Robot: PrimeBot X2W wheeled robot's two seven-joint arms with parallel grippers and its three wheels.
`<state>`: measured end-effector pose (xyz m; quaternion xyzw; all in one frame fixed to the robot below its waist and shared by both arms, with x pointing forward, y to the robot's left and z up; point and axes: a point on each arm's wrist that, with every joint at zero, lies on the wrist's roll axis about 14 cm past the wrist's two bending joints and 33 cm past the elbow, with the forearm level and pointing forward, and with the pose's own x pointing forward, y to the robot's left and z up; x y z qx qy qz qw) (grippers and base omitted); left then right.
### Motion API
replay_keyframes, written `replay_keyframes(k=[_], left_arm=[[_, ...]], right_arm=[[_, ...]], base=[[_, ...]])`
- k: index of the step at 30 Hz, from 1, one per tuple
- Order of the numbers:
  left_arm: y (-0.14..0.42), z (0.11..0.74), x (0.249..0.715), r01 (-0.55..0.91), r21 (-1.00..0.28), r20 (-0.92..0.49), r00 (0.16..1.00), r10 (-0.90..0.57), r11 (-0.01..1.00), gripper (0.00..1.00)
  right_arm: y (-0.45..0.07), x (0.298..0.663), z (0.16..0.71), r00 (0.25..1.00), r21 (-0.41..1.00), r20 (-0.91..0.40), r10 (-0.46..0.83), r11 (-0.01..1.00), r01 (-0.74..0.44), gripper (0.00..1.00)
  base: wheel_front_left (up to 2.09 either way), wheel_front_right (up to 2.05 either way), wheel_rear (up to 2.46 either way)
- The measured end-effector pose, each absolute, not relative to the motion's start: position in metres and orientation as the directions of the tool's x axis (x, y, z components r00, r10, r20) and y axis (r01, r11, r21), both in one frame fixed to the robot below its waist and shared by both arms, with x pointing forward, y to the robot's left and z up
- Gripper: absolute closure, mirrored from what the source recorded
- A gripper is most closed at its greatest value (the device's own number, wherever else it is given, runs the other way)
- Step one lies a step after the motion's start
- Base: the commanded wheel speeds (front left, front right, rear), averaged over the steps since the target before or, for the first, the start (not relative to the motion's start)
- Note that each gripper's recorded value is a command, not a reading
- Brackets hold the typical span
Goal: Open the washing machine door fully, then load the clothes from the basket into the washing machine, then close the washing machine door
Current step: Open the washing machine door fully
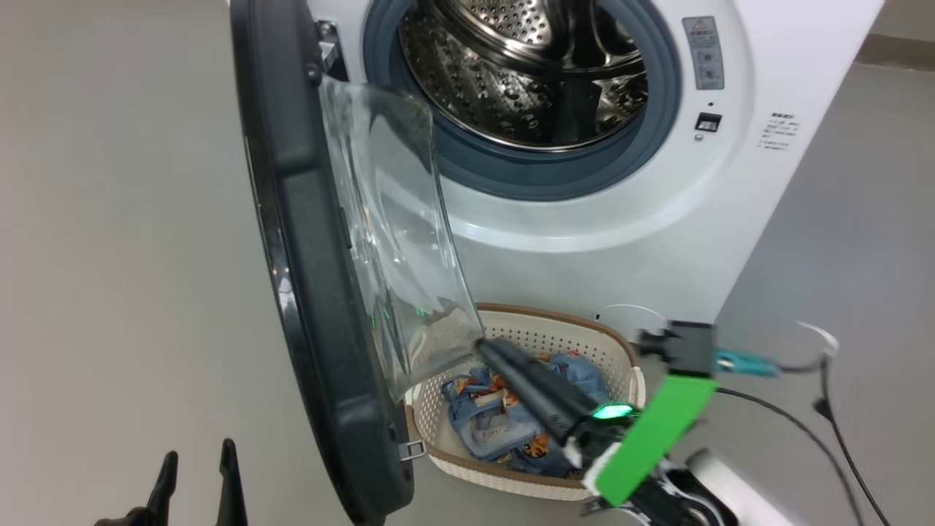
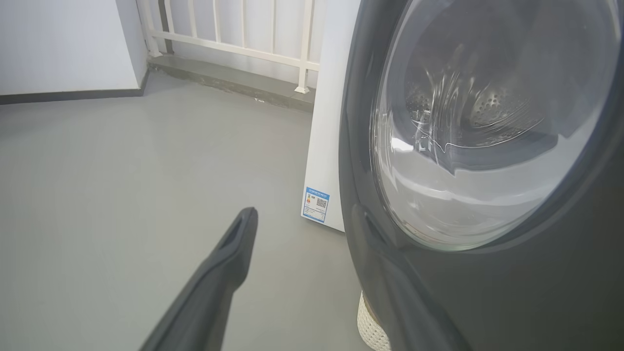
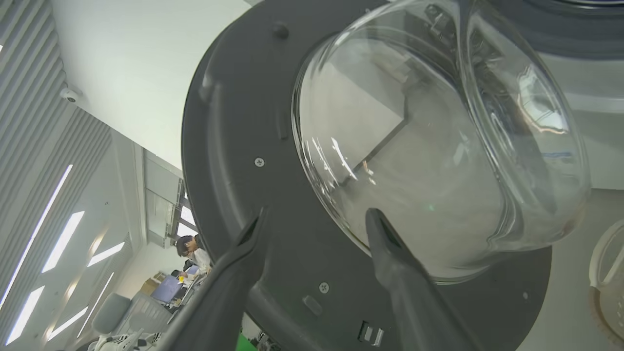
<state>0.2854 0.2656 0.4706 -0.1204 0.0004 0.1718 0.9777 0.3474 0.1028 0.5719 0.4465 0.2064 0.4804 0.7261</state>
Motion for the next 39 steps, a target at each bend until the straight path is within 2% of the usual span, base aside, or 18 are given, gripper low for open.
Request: replay_keyframes(k=[5,9,11,15,18,26,28,33,39], left_arm=[[0.266,0.471,0.287,-0.333,-0.236,-0.038,0.942,0.333,0.913,0.0],[0.265,0.471,0.289,-0.325,-0.237,-0.038,0.945,0.326,0.916,0.0],[0.262,0.467,0.288,-0.322,-0.235,-0.05,0.946,0.319,0.917,0.0],[0.259,0.462,0.29,-0.313,-0.232,-0.066,0.95,0.306,0.921,0.0],[0.255,0.461,0.295,-0.299,-0.23,-0.07,0.954,0.291,0.926,0.0],[0.253,0.455,0.302,-0.29,-0.224,-0.089,0.957,0.277,0.93,0.0],[0.252,0.454,0.303,-0.289,-0.223,-0.092,0.957,0.275,0.931,0.0],[0.253,0.455,0.304,-0.288,-0.224,-0.091,0.957,0.274,0.931,0.0],[0.251,0.456,0.302,-0.277,-0.228,-0.085,0.961,0.265,0.933,0.0]], right_arm=[[0.055,0.37,0.568,0.629,0.791,0.174,0.758,0.273,-0.548,0.0],[0.015,0.383,0.553,0.714,0.721,0.154,0.683,0.416,-0.554,0.0],[-0.004,0.389,0.552,0.758,0.72,0.156,0.634,0.452,-0.526,0.0],[-0.054,0.402,0.551,0.846,0.647,0.172,0.505,0.59,-0.484,0.0],[-0.087,0.402,0.543,0.905,0.64,0.166,0.393,0.655,-0.402,0.0],[-0.15,0.388,0.534,0.966,0.434,0.171,0.191,0.866,-0.248,0.0],[-0.155,0.384,0.534,0.968,0.356,0.171,0.183,0.905,-0.234,0.0],[-0.164,0.372,0.531,0.972,0.166,0.157,0.175,0.965,-0.201,0.0],[-0.172,0.353,0.517,0.986,0.142,0.112,0.121,0.98,-0.136,0.0]], base=[[0.0,0.0,0.0],[0.0,0.0,0.0],[0.0,0.0,0.0],[0.0,0.0,0.0],[0.0,0.0,0.0],[0.0,0.0,0.0],[0.0,0.0,0.0],[0.0,0.0,0.0],[0.0,0.0,0.0]])
